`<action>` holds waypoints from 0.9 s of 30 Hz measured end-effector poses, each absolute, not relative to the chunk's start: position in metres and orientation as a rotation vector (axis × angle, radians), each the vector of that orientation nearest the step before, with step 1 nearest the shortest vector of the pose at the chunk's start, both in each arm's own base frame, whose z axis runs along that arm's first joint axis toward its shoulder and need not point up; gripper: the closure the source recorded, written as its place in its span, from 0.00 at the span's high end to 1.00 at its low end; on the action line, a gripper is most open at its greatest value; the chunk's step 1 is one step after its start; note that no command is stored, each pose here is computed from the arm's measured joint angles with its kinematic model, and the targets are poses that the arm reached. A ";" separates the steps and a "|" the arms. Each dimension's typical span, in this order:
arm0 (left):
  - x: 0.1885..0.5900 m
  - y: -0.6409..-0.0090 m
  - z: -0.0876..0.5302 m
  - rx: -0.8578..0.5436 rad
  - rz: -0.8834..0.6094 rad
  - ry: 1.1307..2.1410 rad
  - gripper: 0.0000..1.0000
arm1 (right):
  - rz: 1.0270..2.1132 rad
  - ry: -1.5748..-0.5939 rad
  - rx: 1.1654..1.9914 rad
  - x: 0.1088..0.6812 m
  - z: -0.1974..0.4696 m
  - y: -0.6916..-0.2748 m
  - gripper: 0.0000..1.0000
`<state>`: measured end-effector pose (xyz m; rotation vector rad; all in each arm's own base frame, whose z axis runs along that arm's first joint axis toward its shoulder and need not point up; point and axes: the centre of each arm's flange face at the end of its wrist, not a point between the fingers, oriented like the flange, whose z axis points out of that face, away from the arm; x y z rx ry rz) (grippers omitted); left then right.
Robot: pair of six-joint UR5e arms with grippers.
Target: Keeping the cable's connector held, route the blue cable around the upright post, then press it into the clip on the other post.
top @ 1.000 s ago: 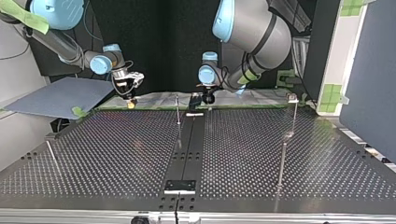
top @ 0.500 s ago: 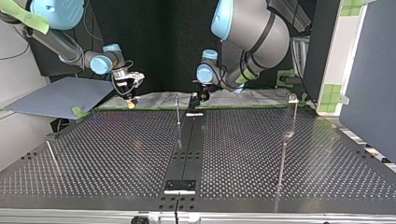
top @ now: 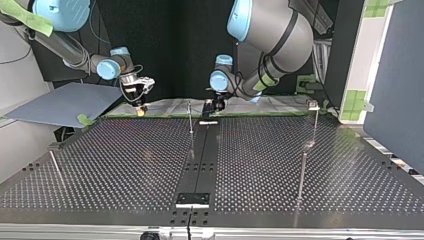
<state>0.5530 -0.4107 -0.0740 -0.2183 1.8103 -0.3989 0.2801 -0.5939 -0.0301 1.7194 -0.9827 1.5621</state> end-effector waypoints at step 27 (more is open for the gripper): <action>0.489 -0.391 0.017 -0.177 -0.224 1.865 0.00 | 1.561 -0.985 1.719 0.280 -0.031 -0.594 0.00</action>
